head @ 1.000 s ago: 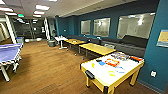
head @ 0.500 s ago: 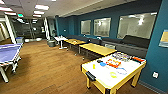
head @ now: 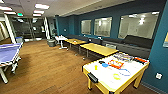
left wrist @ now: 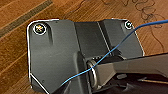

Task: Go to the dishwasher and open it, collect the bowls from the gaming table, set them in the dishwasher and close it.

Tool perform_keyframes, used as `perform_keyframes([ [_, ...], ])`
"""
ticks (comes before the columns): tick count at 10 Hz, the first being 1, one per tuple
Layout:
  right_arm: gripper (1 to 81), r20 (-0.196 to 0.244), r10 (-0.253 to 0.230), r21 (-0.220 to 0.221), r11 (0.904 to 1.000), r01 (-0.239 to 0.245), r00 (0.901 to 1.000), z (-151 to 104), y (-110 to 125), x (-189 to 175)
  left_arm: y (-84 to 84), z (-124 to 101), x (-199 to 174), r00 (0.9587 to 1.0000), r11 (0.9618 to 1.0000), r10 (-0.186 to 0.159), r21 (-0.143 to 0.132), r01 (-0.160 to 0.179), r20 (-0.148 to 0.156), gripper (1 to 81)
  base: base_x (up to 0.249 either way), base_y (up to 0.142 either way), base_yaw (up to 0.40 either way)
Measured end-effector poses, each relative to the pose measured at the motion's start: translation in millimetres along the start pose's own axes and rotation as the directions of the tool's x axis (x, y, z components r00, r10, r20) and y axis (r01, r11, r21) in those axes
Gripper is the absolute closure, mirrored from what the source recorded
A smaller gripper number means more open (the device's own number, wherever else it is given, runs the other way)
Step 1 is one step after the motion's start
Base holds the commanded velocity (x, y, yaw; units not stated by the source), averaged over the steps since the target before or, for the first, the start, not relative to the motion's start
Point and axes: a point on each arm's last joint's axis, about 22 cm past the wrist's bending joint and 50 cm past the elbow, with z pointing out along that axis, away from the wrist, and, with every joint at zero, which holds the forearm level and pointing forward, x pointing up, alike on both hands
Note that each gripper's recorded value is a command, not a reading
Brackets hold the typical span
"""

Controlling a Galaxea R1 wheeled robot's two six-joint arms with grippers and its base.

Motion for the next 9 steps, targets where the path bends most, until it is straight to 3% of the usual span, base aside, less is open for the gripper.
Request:
perform_keyframes([
  [9, 1.0, 0.007, 0.002, -0.001, 1.0, -0.002, 1.0, -0.8, -0.1, -7.7, -1.7, -1.2, -5.8, 1.0, 1.0, -0.001, 0.003, 0.001, 0.005, 1.0, 0.091, 0.063, 0.0],
])
